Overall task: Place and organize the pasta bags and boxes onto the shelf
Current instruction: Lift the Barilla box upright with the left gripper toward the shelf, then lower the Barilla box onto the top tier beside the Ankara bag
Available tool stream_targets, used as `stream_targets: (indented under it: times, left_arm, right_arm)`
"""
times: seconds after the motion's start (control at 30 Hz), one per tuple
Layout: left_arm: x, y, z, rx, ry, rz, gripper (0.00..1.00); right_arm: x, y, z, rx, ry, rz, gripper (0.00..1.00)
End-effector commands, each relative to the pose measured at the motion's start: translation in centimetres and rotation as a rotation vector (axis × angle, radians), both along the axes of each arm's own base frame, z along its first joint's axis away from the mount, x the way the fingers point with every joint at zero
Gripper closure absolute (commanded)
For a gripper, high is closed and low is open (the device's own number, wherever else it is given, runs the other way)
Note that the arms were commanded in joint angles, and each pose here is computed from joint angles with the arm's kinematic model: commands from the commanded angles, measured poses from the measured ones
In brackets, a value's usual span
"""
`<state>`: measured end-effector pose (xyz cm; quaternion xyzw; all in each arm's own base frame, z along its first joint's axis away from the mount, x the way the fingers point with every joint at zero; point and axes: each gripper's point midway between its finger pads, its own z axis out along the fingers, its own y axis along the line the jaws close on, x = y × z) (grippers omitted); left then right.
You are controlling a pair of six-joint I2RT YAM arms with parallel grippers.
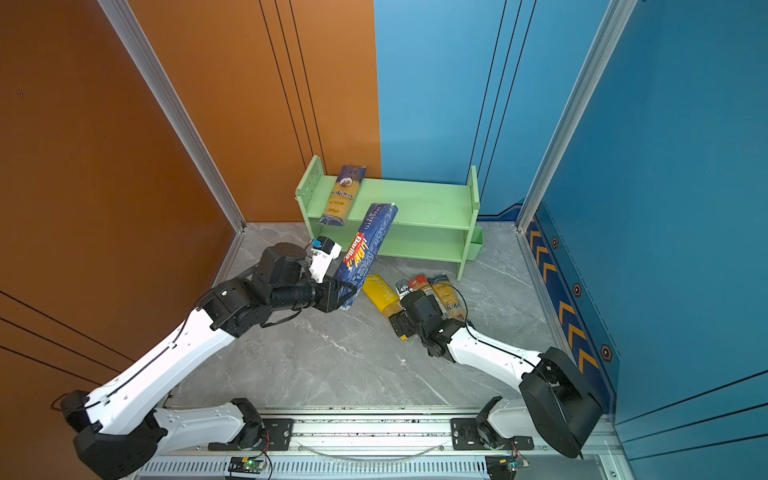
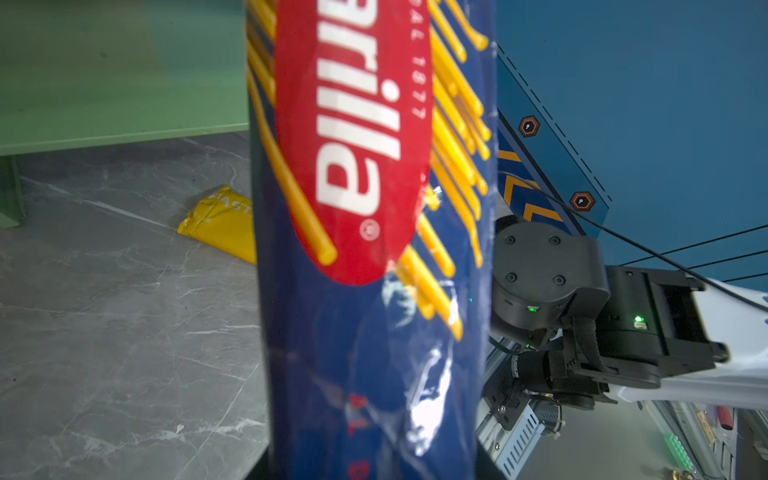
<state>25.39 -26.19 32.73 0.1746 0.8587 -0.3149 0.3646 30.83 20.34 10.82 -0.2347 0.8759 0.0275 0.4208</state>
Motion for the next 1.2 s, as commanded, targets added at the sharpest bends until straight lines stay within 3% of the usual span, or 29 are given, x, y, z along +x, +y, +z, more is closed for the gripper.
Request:
stream_targets:
  times: [0.0, 0.33, 0.5, 0.83, 1.17]
  left_arm:
    - [2.5, -1.3, 10.5, -0.216, -0.306, 0.039, 1.0]
    - [10.0, -2.0, 16.2, -0.288, -0.512, 0.226, 1.0]
    - [14.9, -2.9, 16.6, -0.232, -0.584, 0.332, 1.0]
    - [23.1, -5.8, 11.3, -0.027, -0.457, 0.379, 1.0]
    - [24.3, -5.1, 9.6, 0.037, -0.424, 0.438, 1.0]
  right_arm:
    - [0.0, 0.2, -0.3, 0.029, 0.012, -0.005, 0.0]
    - [0.0, 0.3, 0.3, 0.035, 0.006, -0.005, 0.0]
    - [0.0, 0.3, 0.7, 0.048, -0.002, -0.007, 0.0]
    - [-0.6, 0.3, 1.0, 0.052, -0.005, -0.005, 0.0]
    - [-0.7, 0.1, 0.8, 0.05, -0.01, -0.01, 0.0]
